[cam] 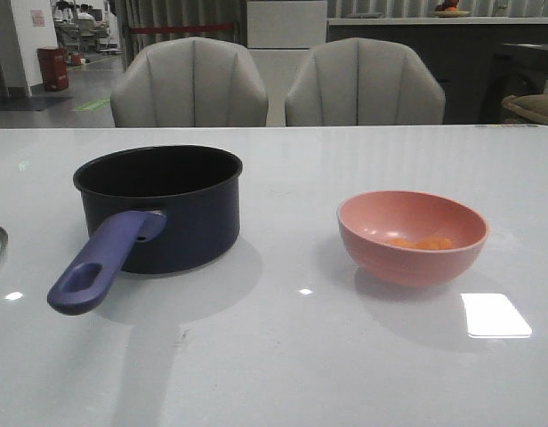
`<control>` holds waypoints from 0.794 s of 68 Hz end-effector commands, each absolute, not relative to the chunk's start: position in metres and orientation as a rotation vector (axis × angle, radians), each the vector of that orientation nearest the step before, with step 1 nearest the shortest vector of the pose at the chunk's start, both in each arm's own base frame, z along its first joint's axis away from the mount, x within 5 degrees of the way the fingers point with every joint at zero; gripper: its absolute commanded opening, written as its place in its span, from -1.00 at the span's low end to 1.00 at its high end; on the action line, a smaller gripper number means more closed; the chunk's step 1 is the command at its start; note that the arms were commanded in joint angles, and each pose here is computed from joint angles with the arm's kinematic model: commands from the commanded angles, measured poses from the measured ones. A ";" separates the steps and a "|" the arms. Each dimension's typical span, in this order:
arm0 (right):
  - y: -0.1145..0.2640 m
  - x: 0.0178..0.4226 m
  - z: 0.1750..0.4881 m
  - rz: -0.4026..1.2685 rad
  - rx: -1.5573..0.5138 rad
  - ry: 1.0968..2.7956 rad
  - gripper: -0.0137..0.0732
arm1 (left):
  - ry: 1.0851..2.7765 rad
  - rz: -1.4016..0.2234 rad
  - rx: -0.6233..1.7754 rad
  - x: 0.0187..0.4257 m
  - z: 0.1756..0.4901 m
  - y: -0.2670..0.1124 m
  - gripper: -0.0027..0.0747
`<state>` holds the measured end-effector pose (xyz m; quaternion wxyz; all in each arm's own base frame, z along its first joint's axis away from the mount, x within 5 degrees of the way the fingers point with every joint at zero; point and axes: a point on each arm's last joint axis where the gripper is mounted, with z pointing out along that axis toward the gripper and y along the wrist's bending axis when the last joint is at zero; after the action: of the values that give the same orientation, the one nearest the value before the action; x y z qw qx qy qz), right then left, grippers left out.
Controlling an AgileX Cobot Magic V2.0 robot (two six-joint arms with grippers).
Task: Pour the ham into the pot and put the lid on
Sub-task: 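Lift the glass lid off the saucepan and set it aside, then reach the right gripper to the pink bowl rim and grasp it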
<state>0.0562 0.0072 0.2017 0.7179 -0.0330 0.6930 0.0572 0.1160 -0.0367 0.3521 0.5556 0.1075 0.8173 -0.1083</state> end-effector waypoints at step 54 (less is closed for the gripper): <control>0.006 0.048 0.259 0.120 -0.073 1.299 -0.39 | 1.537 -0.404 0.250 0.033 0.301 -0.017 0.39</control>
<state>0.0538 0.0070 0.2206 0.7610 -0.0312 0.6451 0.0611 0.0329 -0.0179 0.2843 0.6583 0.1222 0.7239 -0.1663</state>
